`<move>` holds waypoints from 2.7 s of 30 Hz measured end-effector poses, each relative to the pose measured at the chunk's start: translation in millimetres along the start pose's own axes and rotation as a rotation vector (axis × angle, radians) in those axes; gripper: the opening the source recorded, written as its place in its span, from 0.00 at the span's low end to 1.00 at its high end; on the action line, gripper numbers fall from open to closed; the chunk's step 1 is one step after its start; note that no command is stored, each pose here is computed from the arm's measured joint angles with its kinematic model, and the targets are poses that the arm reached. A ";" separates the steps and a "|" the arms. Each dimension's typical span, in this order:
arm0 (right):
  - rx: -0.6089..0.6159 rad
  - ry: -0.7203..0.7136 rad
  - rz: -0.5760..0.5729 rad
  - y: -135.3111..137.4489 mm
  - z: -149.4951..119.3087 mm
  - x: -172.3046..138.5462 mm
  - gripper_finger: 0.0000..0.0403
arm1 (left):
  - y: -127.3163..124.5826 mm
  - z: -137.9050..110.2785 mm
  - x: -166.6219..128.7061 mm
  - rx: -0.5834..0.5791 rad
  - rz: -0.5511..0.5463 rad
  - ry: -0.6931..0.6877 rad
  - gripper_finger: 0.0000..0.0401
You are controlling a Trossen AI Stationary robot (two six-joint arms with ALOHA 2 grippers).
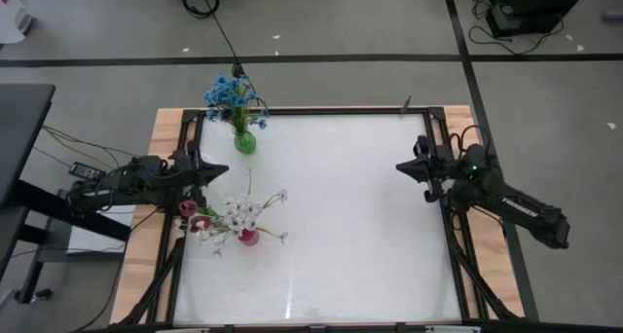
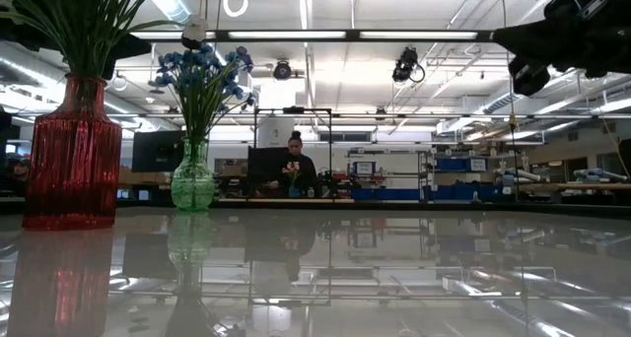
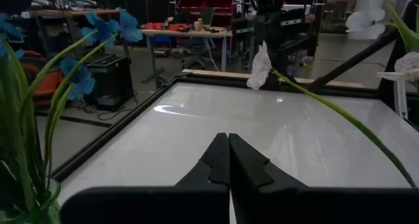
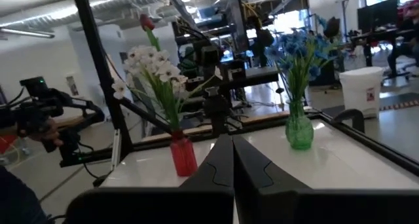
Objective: Sort flowers into vase by color
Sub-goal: Return to Home Position
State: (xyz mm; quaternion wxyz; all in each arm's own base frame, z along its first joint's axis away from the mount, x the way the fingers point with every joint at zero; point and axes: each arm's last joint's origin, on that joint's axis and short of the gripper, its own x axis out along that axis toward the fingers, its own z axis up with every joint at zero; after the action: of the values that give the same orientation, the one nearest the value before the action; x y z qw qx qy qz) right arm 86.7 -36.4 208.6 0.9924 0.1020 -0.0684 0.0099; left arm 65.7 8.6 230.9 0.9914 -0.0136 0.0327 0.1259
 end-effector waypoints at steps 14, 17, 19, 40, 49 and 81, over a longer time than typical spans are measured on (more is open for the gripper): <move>0.006 -0.020 -0.058 8.3 -24.3 3.9 0.00 | -3.4 -18.1 13.8 -0.032 -0.037 -0.036 0.00; 0.021 0.005 -0.046 9.3 -34.4 5.4 0.00 | -4.7 -31.6 21.9 -0.056 -0.039 -0.061 0.00; 0.037 0.034 -0.051 10.7 -37.8 6.2 0.00 | -5.2 -37.2 25.0 -0.067 -0.040 -0.073 0.00; 0.136 0.074 -0.069 14.4 -43.1 8.2 0.05 | -6.8 -58.8 34.0 -0.158 -0.060 -0.105 0.00; 0.150 0.072 -0.069 14.4 -42.9 8.3 0.05 | -6.7 -59.6 34.7 -0.153 -0.051 -0.097 0.04; 0.149 0.072 -0.068 14.4 -42.9 8.3 0.06 | -6.7 -60.1 34.8 -0.155 -0.048 -0.096 0.06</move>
State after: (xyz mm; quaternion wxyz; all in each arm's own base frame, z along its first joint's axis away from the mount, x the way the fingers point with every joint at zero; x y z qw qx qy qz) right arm 100.2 -13.6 171.1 0.9836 0.1774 -0.0284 -0.0153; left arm 97.4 8.8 168.7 0.9906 -0.0851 -0.0248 0.1046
